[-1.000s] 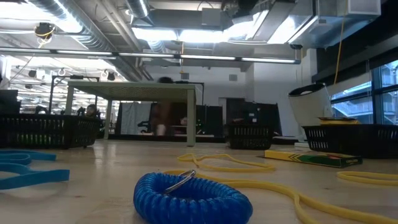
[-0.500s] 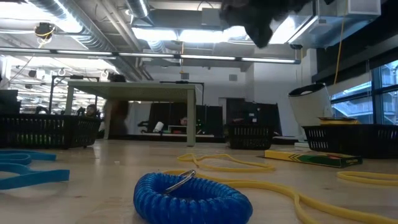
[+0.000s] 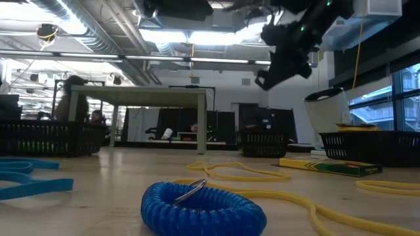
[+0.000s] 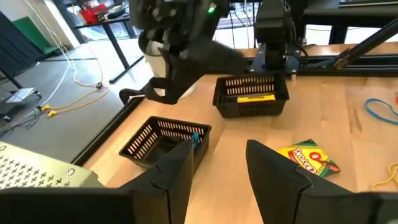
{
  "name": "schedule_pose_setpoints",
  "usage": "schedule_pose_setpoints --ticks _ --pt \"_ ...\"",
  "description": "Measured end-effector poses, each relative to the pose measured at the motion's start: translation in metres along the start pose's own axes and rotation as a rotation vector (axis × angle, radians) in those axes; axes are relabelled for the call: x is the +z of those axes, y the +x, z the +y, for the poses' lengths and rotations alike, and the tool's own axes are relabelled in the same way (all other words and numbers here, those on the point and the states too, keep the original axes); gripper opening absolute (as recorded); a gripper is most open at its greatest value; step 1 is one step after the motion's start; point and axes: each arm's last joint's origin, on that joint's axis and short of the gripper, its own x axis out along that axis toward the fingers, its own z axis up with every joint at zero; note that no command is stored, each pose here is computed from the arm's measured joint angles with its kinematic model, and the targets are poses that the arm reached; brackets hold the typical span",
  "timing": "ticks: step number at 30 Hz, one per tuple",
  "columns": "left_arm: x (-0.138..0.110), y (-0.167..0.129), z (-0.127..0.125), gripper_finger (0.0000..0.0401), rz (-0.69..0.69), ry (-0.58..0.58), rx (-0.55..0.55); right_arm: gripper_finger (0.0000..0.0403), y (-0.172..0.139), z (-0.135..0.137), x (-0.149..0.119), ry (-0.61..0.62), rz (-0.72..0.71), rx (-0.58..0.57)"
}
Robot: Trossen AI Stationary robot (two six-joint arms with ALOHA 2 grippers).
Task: Pick & Place Office Desk Supplies
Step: Put the black rubber band into the top black bin
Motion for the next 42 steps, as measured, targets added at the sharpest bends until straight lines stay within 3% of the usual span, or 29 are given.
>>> schedule_pose_setpoints --ticks 6,15,28,33,42 --pt "0.0 0.0 0.0 0.0145 0.001 -0.002 -0.001 0.0013 0.025 -0.015 0.003 0.06 0.033 -0.097" --pt "0.0 0.0 0.0 0.0145 0.002 -0.029 -0.002 0.0017 0.06 -0.028 -0.003 0.098 0.171 -0.074" --pt "0.0 0.0 0.0 0.0145 0.002 -0.05 -0.002 0.0021 0.064 -0.028 -0.002 0.094 0.158 -0.084" --pt "0.0 0.0 0.0 0.0144 0.002 -0.05 -0.002 0.0052 0.064 -0.028 -0.002 0.111 0.15 -0.096" --pt "0.0 0.0 0.0 0.0144 0.002 -0.055 -0.002 0.0148 0.064 -0.028 -0.002 0.102 0.151 -0.095"
